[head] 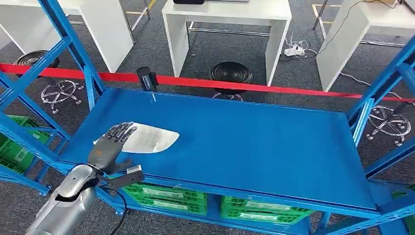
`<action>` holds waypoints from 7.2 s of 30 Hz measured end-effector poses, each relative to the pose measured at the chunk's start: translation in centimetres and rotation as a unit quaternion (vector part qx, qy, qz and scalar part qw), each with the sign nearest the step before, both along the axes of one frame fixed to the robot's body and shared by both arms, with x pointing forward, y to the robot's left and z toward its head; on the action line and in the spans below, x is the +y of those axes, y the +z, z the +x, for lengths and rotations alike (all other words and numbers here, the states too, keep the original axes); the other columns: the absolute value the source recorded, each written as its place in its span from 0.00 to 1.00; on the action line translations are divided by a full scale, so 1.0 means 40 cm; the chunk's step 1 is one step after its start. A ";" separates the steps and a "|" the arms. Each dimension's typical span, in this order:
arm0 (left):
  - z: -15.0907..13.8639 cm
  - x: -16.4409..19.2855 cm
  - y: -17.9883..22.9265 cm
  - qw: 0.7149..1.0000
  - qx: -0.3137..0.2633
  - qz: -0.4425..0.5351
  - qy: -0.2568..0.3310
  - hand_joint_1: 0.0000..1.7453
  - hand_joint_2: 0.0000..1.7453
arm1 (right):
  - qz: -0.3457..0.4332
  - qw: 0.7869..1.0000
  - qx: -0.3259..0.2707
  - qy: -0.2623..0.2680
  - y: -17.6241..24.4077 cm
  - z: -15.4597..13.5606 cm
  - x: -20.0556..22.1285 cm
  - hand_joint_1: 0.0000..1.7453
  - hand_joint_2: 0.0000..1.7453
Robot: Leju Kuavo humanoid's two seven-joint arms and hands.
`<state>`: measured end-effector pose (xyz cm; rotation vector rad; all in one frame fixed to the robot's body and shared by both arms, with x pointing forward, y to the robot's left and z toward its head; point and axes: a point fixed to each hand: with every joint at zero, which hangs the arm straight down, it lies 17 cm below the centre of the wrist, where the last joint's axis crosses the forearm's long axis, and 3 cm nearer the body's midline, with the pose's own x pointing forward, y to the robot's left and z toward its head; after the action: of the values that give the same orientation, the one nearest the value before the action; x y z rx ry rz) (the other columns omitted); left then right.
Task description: Take the parts from the cabinet and place them on the table.
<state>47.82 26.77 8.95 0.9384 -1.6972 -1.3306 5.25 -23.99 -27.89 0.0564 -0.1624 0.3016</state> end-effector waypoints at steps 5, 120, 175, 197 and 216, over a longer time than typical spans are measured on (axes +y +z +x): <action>-0.001 0.002 -0.009 1.000 0.005 0.001 0.002 0.00 1.00 | 0.000 1.000 0.001 0.000 0.000 -0.001 0.000 0.00 0.00; -0.554 -0.552 0.650 0.454 0.179 -0.669 -0.560 1.00 1.00 | 0.014 1.000 -0.010 -0.015 0.006 0.030 0.017 0.00 0.00; -0.535 -0.608 0.619 0.492 0.210 -0.615 -0.580 1.00 1.00 | 0.094 0.986 -0.057 -0.128 0.037 0.093 0.022 0.00 0.00; -0.535 -0.613 0.598 0.504 0.219 -0.601 -0.580 1.00 1.00 | 0.104 0.986 -0.058 -0.114 0.040 0.084 0.042 0.00 0.00; -0.530 -0.622 0.600 0.519 0.226 -0.582 -0.584 1.00 1.00 | 0.104 0.987 -0.041 -0.112 0.037 0.073 0.049 0.00 0.00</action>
<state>26.61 1.89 32.96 -1.4623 -2.1078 -0.5181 8.16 -22.05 -26.40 0.2316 -0.2796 0.0623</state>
